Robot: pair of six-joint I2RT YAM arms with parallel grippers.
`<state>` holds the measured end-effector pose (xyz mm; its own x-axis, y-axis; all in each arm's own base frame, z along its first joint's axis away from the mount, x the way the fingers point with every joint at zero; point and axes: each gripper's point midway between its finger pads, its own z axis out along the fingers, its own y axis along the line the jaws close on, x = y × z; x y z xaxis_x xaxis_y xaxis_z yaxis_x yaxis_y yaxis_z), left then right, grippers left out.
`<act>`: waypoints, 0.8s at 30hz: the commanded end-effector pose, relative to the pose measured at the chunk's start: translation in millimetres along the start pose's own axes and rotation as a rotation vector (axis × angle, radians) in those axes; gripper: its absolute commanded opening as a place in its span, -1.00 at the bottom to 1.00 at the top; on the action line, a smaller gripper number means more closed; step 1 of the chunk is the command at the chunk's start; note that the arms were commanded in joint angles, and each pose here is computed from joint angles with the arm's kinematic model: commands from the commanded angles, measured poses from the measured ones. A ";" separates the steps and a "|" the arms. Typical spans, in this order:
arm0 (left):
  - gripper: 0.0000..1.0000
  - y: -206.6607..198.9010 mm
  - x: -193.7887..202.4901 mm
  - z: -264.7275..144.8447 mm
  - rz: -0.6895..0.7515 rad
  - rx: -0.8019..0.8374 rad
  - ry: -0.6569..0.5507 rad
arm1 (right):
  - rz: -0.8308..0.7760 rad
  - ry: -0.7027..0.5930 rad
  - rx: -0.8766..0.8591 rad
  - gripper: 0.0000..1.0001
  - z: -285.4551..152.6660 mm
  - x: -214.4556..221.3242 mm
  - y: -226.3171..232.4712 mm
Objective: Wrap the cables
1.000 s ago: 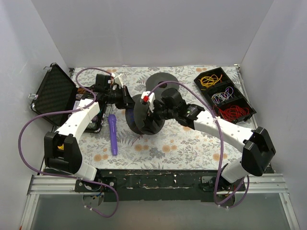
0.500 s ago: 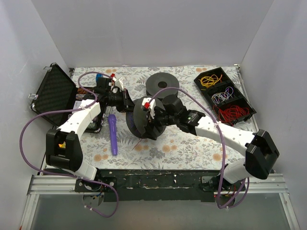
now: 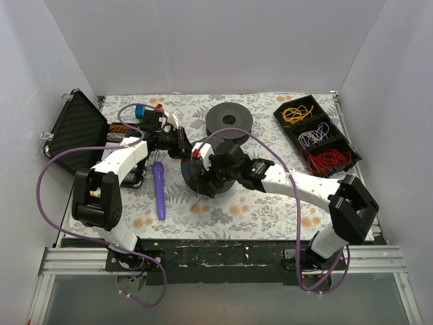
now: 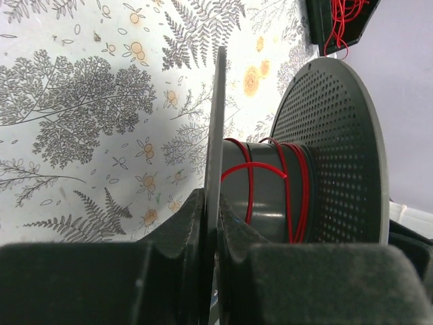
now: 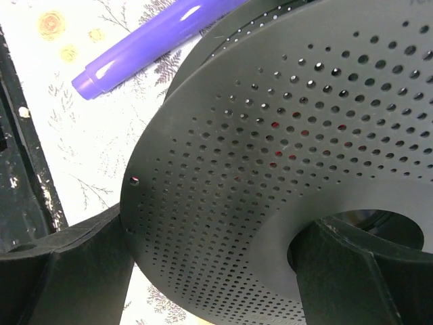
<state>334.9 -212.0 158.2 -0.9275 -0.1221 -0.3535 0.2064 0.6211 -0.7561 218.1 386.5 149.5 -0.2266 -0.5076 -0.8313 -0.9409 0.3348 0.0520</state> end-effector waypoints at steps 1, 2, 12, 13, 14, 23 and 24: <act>-0.68 3.7 -16.6 7.2 0.007 -0.021 -0.007 | 0.026 0.089 0.112 -0.35 -0.5 19.2 -15.5; -0.48 11.0 -19.0 10.1 0.007 -0.048 -0.003 | 0.027 0.112 0.130 -0.41 -0.6 25.0 -18.5; 0.46 46.7 -57.7 16.3 0.140 -0.235 -0.079 | -0.043 0.435 0.181 -0.74 -12.4 98.3 -30.8; 0.50 45.9 -63.1 13.2 0.160 -0.249 -0.096 | -0.057 0.464 0.177 -0.75 -13.5 102.0 -31.7; 0.54 44.7 -70.3 8.9 0.183 -0.265 -0.123 | -0.073 0.495 0.177 -0.76 -15.2 103.7 -33.5; 0.67 31.0 -91.5 -16.0 0.301 -0.313 -0.211 | -0.174 0.544 0.054 0.14 -0.8 98.2 -23.8; 0.68 30.1 -92.0 -17.7 0.310 -0.315 -0.215 | -0.175 0.532 0.063 0.26 1.6 93.7 -25.8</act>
<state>410.9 -178.7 135.3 -0.8359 -0.0492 -0.5466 0.2660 0.8348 -0.4821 212.6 317.1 54.5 -0.2486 -0.8807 -0.4033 -0.9511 0.3007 -0.0704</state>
